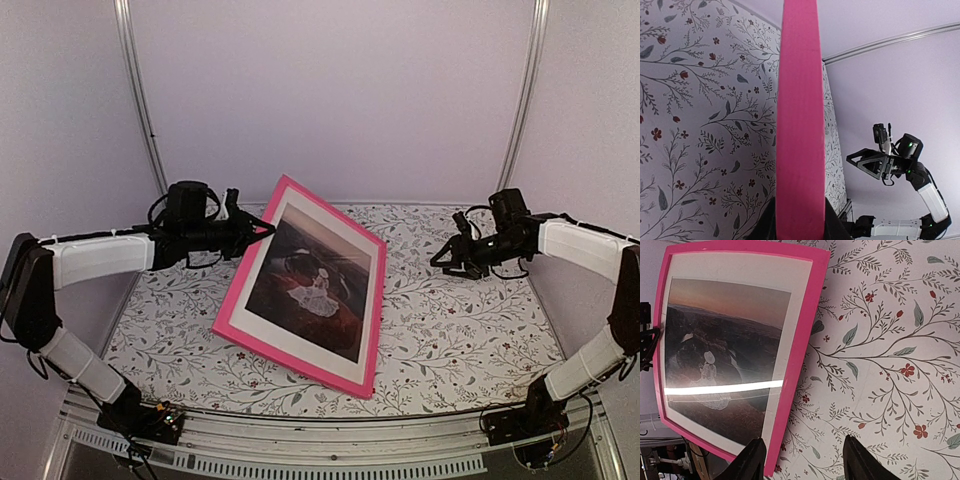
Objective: Put the photo into the frame
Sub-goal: Place the photo frame at the center of the board.
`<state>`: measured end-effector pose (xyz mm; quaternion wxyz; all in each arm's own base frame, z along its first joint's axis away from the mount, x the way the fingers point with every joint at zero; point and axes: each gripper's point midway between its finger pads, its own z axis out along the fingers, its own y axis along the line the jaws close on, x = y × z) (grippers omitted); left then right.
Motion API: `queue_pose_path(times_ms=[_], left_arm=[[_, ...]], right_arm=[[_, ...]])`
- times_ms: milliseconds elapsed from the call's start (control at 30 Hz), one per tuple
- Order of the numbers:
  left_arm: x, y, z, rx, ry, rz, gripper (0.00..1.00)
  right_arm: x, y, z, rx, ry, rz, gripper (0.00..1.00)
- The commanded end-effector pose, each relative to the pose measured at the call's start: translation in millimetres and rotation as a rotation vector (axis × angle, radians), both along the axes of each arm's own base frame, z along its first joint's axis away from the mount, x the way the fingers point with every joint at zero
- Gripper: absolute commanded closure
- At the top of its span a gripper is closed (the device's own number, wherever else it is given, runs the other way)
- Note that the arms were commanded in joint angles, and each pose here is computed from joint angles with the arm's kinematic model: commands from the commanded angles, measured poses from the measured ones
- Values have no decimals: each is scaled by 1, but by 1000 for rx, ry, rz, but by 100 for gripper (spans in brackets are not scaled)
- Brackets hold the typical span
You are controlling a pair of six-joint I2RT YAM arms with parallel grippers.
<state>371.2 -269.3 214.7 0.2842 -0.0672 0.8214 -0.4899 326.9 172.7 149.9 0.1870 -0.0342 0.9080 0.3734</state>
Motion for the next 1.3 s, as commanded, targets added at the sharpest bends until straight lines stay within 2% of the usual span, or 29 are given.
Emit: queue_pose_path(times_ms=[0,100,333,567,700,800,933,1267], left_arm=[[-2,4,47,-169,-133,33,100],[-7,7,28,-158,-101,41,100],[-19,14,-5,-121,-50,47,89],[-28,19,-26,-71,-25,39,66],[-37,21,-46,-51,11,27,39],[-45,24,-61,-24,33,18,28],[-51,31,-85,70,49,8,24],[-61,50,-134,260,89,6,23]], right_arm=[[3,1,-6,18,-6,-7,43],[4,3,-7,33,-9,-8,43],[2,5,-18,52,10,-6,43],[-2,6,-27,60,28,-4,43],[-3,7,-32,62,35,-3,43],[-4,8,-34,63,39,0,43],[-4,10,-36,68,44,7,43],[-5,19,-45,68,66,29,42]])
